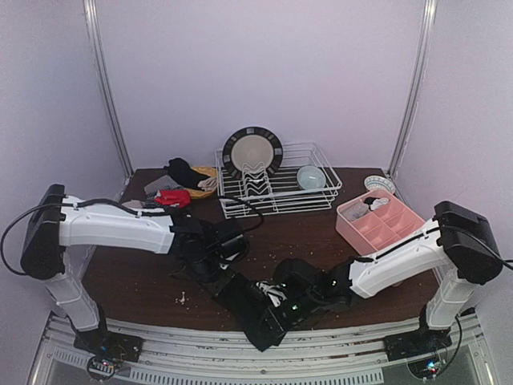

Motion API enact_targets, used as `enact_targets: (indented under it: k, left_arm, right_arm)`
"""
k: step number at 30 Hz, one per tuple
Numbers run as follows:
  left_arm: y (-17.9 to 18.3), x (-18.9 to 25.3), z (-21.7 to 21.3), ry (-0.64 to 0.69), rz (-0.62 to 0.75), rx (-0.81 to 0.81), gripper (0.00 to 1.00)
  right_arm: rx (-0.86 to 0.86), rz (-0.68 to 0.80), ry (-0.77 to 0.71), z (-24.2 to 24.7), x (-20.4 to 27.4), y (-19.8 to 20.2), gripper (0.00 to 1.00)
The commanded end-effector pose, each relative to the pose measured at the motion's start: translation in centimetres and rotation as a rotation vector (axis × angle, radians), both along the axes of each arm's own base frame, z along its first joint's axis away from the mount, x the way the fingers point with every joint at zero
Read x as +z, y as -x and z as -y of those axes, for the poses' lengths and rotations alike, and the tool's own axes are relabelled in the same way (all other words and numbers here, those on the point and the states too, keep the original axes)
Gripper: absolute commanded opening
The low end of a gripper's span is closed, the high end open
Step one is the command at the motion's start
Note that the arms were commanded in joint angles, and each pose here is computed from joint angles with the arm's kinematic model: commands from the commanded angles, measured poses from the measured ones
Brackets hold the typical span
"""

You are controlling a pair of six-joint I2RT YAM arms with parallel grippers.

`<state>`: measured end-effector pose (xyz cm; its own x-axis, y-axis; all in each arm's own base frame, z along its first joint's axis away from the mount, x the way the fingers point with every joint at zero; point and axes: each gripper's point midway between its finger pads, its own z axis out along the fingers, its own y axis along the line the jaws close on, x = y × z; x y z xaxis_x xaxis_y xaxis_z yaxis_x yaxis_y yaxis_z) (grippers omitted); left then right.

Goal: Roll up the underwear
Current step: Fold the underwear at the center of the board.

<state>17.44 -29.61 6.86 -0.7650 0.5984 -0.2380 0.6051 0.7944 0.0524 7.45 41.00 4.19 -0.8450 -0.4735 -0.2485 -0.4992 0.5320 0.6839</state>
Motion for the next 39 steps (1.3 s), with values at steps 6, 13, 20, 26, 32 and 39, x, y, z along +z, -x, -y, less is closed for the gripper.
enact_targets:
  k: [6,13,20,26,32,39]
  left_arm:
    - [-0.6,3.3,0.1,0.094,0.057,-0.008,0.55]
    - [-0.3,3.8,0.0,0.136,0.051,0.021,0.62]
    - [1.7,4.2,0.1,0.266,0.017,0.031,0.63]
    - [3.0,2.5,0.1,0.284,-0.03,0.024,0.61]
    - [3.3,1.6,1.2,0.315,-0.045,0.009,0.55]
    - [3.7,0.7,2.0,0.317,-0.066,-0.008,0.51]
  right_arm:
    - [0.023,-0.019,-0.047,0.7,2.0,0.4,0.01]
    - [-0.029,-0.033,-0.067,1.5,2.3,-1.1,0.14]
    - [-0.087,-0.027,-0.049,3.0,1.8,-2.7,0.19]
    - [-0.135,-0.022,-0.054,4.1,1.8,-3.6,0.2]
    - [-0.177,-0.042,-0.049,4.7,1.2,-4.5,0.02]
    - [-0.259,-0.115,-0.11,5.4,0.7,-6.1,0.0]
